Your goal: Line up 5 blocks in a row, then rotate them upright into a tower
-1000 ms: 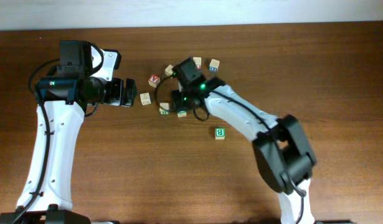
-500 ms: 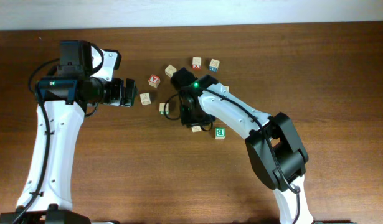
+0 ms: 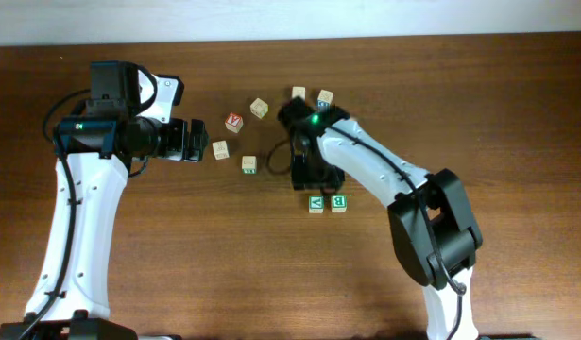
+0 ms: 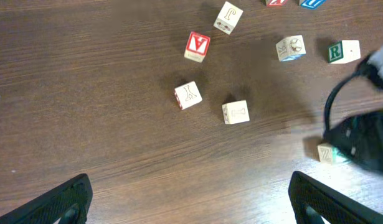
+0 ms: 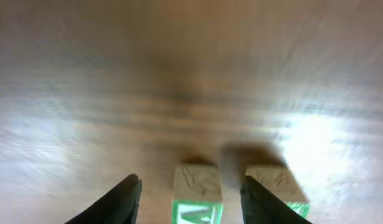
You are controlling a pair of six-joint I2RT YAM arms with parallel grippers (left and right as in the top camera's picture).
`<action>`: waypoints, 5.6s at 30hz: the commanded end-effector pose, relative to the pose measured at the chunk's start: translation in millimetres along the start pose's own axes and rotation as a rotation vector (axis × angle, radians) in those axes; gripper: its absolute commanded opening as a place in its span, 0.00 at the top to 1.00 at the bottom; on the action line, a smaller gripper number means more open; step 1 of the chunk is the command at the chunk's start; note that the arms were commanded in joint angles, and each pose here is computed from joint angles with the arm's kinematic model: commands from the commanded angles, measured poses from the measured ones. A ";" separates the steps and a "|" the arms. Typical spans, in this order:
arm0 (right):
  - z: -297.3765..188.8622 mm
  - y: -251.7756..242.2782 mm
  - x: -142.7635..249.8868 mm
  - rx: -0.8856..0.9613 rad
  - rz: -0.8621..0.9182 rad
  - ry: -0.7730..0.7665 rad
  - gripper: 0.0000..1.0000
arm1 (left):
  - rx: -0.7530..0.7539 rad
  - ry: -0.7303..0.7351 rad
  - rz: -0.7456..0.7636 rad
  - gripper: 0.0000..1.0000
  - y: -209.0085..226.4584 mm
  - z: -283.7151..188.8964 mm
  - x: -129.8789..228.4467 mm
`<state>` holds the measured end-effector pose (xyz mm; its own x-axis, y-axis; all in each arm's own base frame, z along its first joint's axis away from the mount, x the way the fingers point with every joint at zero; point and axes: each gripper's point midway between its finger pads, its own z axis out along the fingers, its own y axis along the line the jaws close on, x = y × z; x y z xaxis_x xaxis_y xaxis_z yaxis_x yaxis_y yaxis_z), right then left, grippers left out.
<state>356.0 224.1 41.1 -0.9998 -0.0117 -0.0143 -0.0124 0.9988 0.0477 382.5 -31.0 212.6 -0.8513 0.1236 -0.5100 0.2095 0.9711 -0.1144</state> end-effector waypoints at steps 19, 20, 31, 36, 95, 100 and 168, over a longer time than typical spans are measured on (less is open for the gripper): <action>46.1 115.6 -58.0 -0.190 -0.129 -0.300 0.61 | 0.000 -0.018 0.011 0.01 0.5 -3.4 -6.5; 41.4 112.2 -57.9 -0.186 -0.124 -0.297 0.62 | 0.001 -0.018 0.011 0.01 0.4 -3.4 -6.5; 16.9 27.1 10.3 0.026 -0.040 0.009 0.71 | 0.001 -0.018 0.011 0.01 0.4 -3.4 -6.5; 28.0 39.0 29.2 0.038 -0.077 0.026 0.69 | 0.000 -0.018 0.011 0.01 0.5 -3.4 -6.5; 3.8 -76.6 -6.0 0.026 -0.138 0.089 0.45 | 0.001 -0.018 0.011 0.01 0.4 -3.4 -6.5; -42.3 -30.2 -123.7 -0.121 -0.101 -0.356 0.36 | 0.001 -0.018 0.011 0.01 0.4 -3.4 -6.5; 2.5 56.9 31.7 -0.091 -0.261 0.024 0.93 | 0.006 -0.018 0.012 0.01 -1.1 -3.3 -6.5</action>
<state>306.1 277.4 14.4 -0.9598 -0.2766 0.0476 -0.2698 0.9560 0.1156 383.8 -30.7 211.8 -0.8521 0.1229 -0.5087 0.2086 0.9713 -0.1147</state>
